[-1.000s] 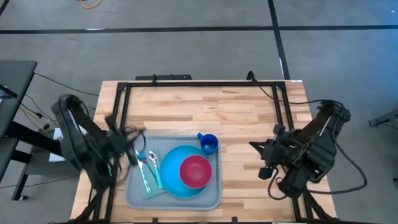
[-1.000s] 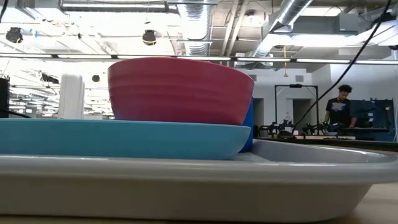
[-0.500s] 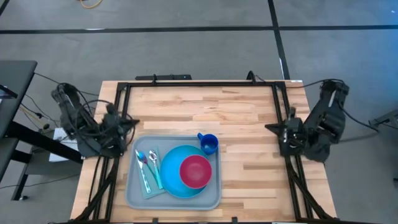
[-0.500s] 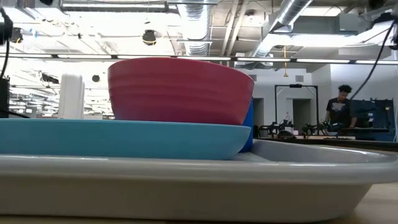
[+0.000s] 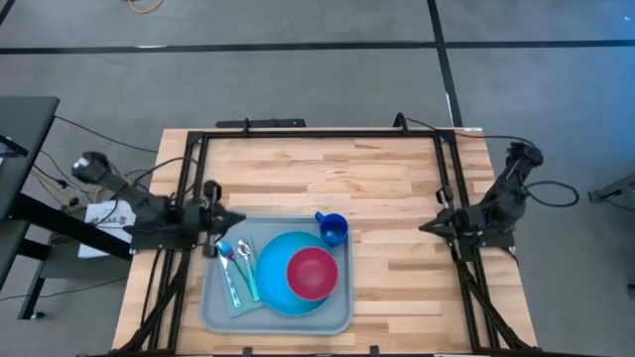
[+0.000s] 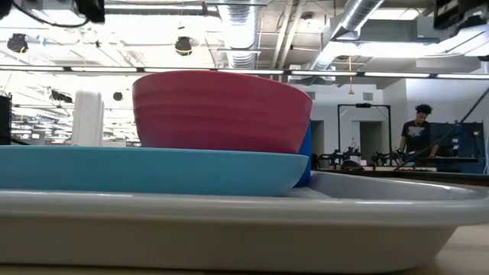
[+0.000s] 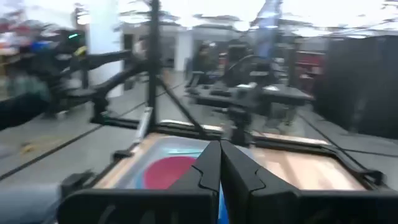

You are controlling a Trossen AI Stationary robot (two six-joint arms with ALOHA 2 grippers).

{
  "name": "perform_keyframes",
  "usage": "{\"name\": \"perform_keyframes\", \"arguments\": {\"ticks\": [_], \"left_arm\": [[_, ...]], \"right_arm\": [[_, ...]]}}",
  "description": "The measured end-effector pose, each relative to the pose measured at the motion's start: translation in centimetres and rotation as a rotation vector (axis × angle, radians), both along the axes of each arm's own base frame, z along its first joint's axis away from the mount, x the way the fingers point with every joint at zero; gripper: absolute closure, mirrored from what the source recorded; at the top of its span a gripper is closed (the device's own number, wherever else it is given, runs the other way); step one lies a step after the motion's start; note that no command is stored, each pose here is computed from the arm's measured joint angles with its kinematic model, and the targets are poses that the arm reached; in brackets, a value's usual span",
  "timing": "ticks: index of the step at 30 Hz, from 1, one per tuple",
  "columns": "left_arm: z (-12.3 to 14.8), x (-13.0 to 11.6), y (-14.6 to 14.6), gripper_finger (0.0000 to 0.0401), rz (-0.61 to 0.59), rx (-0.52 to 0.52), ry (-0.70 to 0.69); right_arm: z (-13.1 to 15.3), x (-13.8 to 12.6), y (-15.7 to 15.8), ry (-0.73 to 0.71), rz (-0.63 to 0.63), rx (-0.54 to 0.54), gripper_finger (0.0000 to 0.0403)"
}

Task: Set up tray
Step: Return to Home Position

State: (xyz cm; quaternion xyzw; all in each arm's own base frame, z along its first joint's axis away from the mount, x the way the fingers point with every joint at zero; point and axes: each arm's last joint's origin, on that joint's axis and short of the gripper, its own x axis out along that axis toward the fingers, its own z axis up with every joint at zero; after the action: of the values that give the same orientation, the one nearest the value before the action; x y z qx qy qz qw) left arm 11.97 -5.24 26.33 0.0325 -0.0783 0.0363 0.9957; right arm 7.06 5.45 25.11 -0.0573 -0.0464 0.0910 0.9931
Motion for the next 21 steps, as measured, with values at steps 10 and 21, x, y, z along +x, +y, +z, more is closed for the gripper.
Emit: {"name": "perform_keyframes", "arguments": {"ticks": [10, 21], "left_arm": [[-0.2, -1.1, 4.0, 0.0401, -0.04, -0.012, -0.094], [-4.4, -1.7, 5.6, 0.0401, -0.021, -0.044, -0.16]], "right_arm": [[-0.9, -0.9, -1.5, -0.132, 0.092, 0.015, 0.0403], [-3.5, 0.4, -1.6, -0.142, 0.012, -0.017, 0.0403]]}}
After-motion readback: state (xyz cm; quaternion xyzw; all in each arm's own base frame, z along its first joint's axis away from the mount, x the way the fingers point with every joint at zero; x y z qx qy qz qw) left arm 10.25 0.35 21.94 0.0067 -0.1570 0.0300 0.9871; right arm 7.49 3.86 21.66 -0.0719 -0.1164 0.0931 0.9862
